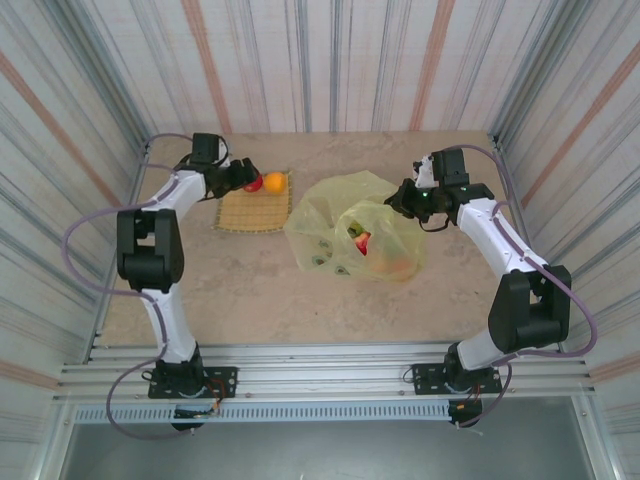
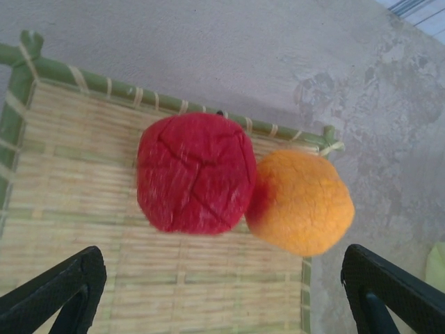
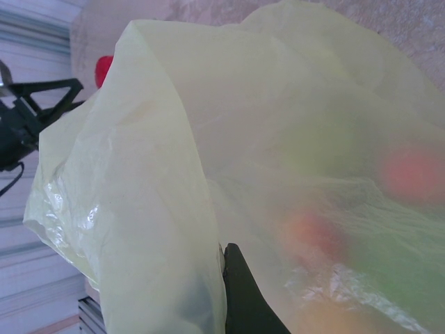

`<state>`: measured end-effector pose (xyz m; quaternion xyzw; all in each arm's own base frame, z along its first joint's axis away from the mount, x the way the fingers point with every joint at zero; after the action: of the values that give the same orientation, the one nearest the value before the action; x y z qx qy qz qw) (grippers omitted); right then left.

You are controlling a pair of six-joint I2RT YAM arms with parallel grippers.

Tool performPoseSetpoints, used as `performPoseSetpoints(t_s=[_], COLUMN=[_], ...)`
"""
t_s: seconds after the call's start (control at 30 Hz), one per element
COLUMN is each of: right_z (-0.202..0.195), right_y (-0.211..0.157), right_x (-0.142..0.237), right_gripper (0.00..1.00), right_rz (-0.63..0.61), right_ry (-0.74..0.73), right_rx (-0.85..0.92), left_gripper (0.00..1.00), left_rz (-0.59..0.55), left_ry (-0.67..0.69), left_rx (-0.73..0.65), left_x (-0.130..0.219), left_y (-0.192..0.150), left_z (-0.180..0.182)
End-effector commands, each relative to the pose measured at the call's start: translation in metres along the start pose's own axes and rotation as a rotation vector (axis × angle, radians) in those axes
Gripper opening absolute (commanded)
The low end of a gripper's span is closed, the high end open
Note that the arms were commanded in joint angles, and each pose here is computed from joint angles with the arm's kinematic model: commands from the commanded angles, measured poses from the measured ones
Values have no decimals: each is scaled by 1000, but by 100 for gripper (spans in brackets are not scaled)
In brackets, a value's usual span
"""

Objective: Place the fruits into the plastic bag

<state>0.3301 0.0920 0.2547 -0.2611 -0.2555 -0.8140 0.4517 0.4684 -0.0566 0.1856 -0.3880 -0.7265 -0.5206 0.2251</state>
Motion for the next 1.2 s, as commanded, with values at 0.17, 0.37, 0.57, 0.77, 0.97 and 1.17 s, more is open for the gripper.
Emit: performPoseSetpoints(t_s=[0.17,0.37,0.57,0.77,0.97,1.17], right_z=[3,2,1,0,0,-1], right_y=[1,0,0,-1,-1,-2], right_x=[0,0,0,0,0,0], right_gripper=[0,0,0,0,0,0], right_rz=[5,6,6,6,8,9], right_ry=[8,3,3,-1,-1,-2], right_rx=[-1,-3,-4,-6,-9,-9], left_gripper=[87,85,80,77,75,74], left_rz=[59,81,94,102,111,130], left_ry=[45,43,20,1,-13,-10], left_rx=[-13,-27,-23,-15,-12,-6], left_x=[-30,-45,-54,-60,-63,-64], left_y=[14,19,20,20,19,15], left_z=[17,21,22,22,23,24])
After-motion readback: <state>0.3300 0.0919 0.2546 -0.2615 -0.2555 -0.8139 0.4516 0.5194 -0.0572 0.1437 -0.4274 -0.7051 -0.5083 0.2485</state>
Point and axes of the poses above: each hand's point on the last joint's axis, 136 mm out from that joint toward the fingers, its own x axis back along the fingers, its own z axis along the line the jaws close on, y = z × x, the point moved 10 cm from there along x, back along the fingers, and after that the axes turned 10 degrees about -x, right-handed, at the moved point
